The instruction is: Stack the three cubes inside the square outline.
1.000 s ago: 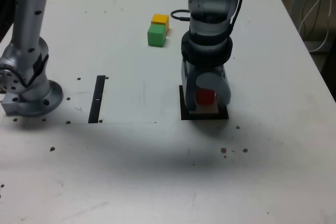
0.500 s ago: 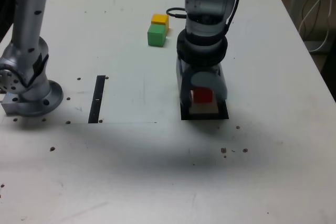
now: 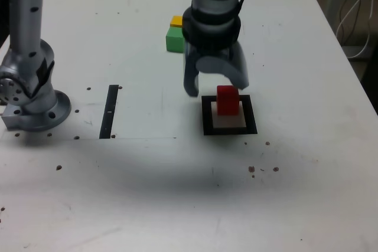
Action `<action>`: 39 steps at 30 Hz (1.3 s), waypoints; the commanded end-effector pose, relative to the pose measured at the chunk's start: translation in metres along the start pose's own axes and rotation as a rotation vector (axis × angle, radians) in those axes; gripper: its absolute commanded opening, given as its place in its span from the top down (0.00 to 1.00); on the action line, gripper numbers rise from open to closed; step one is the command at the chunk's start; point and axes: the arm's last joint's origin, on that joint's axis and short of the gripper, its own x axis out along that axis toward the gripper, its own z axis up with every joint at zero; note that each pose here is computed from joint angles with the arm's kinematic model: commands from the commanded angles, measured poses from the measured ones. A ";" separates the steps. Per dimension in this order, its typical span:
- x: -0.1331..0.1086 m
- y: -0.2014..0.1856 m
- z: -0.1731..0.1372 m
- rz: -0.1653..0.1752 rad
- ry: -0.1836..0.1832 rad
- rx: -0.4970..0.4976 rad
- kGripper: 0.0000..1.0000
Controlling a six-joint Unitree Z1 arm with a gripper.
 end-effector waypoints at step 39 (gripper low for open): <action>0.069 0.255 -0.029 0.049 0.311 0.074 0.01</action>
